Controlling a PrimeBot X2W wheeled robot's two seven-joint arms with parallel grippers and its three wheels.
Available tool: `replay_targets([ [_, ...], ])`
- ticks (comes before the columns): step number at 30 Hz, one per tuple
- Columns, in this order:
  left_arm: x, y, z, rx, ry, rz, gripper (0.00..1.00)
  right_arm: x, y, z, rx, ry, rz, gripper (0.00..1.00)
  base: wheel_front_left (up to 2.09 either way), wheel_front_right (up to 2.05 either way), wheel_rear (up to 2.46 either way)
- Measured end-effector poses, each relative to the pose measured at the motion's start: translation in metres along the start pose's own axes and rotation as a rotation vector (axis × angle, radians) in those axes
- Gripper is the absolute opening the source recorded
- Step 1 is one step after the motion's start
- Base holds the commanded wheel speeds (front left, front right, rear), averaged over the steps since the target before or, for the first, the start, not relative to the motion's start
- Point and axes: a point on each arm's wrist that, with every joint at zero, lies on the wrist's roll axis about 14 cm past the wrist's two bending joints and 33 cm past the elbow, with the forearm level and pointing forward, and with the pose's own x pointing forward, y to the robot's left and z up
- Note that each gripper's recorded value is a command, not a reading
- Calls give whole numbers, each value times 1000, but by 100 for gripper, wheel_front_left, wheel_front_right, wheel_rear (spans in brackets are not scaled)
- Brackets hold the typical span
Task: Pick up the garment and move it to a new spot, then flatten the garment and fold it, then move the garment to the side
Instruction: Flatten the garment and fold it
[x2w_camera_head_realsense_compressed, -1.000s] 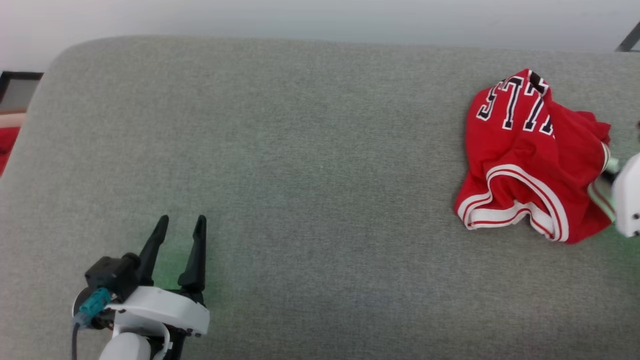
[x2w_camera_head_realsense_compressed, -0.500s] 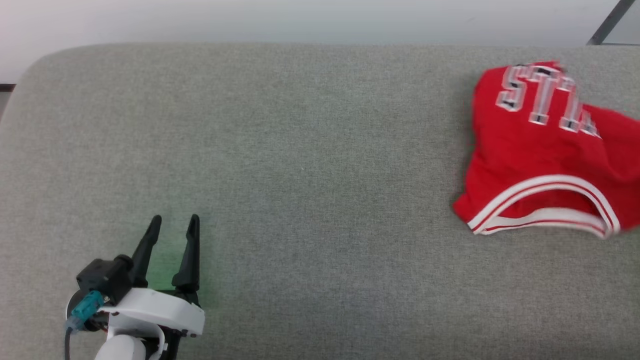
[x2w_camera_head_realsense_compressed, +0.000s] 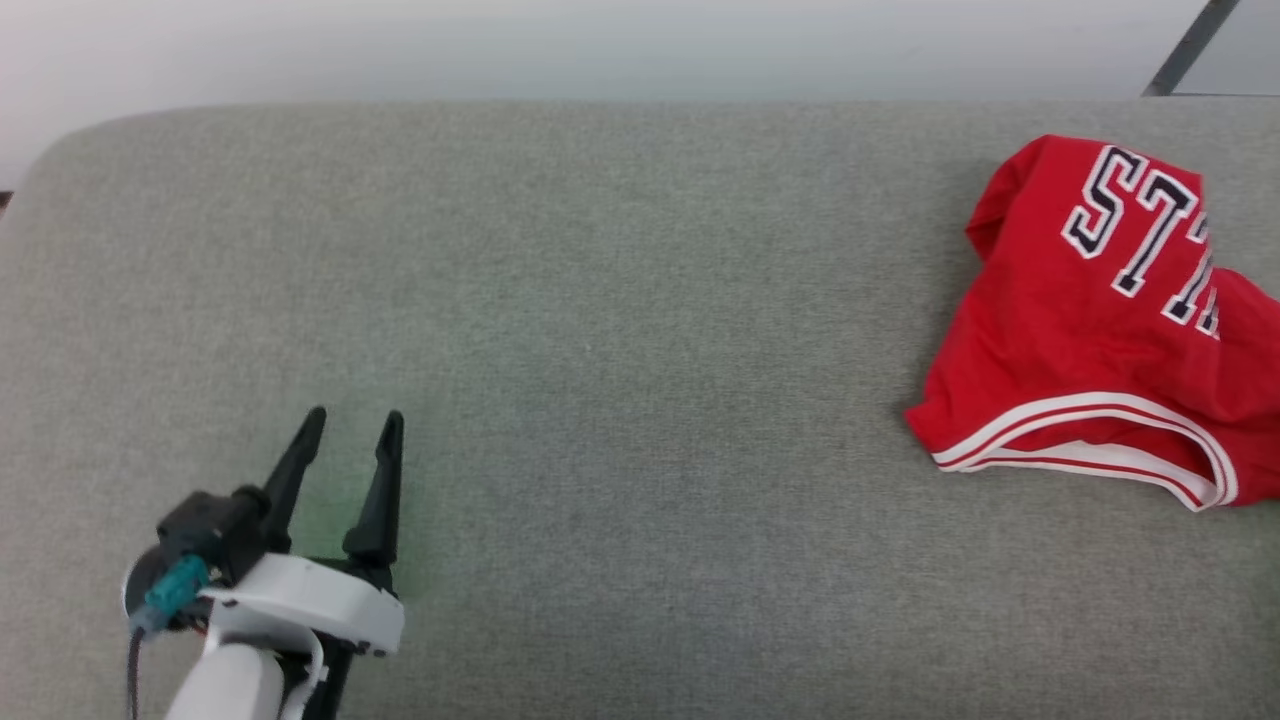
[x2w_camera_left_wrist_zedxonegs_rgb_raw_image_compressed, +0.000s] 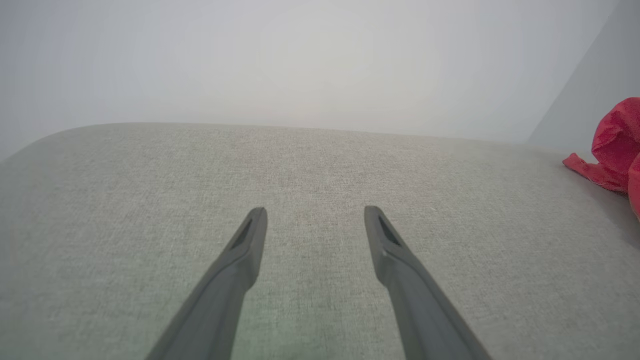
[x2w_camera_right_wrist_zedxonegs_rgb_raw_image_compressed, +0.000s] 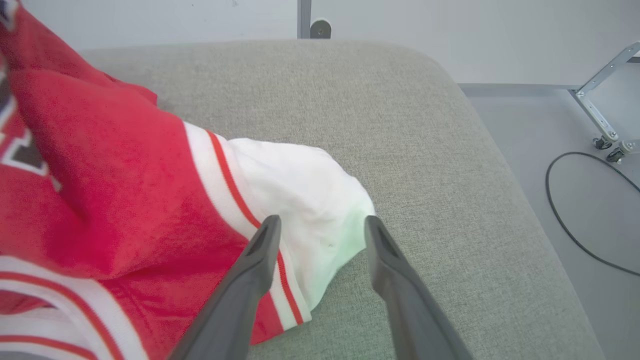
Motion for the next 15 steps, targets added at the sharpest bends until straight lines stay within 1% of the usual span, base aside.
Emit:
replay_targets([
  [2,5,-3,8,24,-14,-28,100,-8,-1,9,6,-65,-6,100,0,0,0],
  [4,12,-8,17,58,-29,-68,100,-18,6,17,19,-135,12,100,0,0,0],
  [6,23,-17,27,101,-33,-124,100,-28,18,22,68,-199,46,100,0,0,0],
  [8,36,-31,40,144,-39,-190,100,-41,33,27,73,-259,90,100,0,0,0],
  [11,57,-63,61,195,-35,-308,100,-59,57,30,107,-332,159,100,0,0,0],
  [13,70,-90,73,185,-18,-389,100,-70,70,27,138,-360,190,100,0,0,0],
  [15,78,-123,77,190,38,-485,100,-79,79,24,171,-376,212,100,0,0,0],
])
